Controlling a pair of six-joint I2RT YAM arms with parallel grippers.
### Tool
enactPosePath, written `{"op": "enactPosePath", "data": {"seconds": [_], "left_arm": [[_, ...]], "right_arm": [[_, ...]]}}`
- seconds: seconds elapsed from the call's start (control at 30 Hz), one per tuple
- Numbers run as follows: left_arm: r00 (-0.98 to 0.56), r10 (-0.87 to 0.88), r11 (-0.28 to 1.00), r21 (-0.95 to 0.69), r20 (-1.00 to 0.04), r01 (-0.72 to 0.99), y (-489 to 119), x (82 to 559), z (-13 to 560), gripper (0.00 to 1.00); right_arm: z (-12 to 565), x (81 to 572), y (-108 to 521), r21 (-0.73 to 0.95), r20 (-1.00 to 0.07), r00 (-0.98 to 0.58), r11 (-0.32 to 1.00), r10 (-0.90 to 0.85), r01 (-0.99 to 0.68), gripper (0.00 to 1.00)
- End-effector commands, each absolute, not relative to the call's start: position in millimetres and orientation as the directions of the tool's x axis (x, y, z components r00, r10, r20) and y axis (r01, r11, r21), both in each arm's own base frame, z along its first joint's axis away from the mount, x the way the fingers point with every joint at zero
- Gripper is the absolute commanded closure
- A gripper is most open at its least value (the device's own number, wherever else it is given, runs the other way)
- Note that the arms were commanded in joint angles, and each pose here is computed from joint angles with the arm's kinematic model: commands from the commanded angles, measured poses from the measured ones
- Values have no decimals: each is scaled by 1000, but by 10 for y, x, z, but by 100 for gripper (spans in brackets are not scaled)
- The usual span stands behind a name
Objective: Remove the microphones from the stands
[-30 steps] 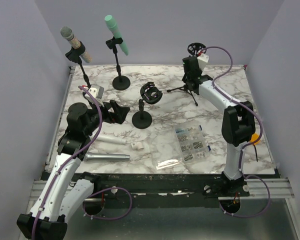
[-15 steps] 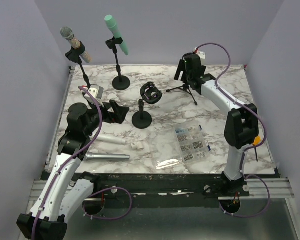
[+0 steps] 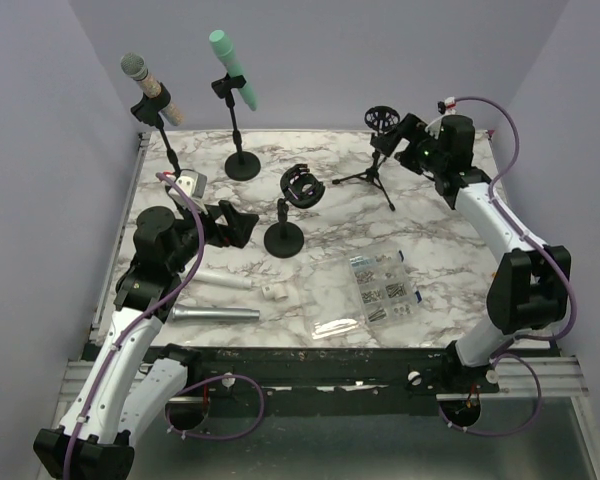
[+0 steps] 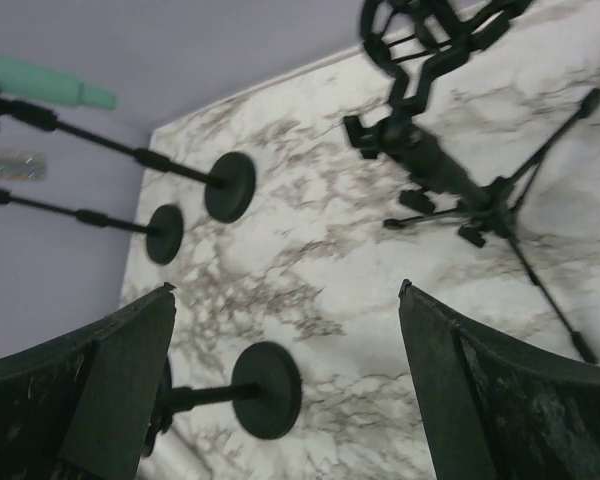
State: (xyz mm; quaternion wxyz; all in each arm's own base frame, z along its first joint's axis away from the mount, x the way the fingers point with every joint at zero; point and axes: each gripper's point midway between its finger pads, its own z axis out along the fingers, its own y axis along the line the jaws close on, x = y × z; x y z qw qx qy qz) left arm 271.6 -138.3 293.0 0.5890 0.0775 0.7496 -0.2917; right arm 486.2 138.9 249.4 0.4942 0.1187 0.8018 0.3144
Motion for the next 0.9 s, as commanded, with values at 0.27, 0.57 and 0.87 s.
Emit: {"op": "enactPosePath", "data": {"seconds": [0.27, 0.57, 0.87], "left_arm": [[-307, -275, 861, -376, -911, 343, -1241, 2871, 3100, 4], [-137, -473, 846, -492, -870, 204, -1075, 3515, 4135, 1], [220, -412, 908, -378, -884, 180, -888, 4557, 4852, 1]], "right_arm": [[2721, 3737, 2349, 752, -607, -714, 543, 349, -374, 1], [2666, 3285, 2307, 688, -663, -689, 603, 294, -405, 1], [2937, 2920, 2114, 648, -716, -629, 622, 303, -439, 0]]}}
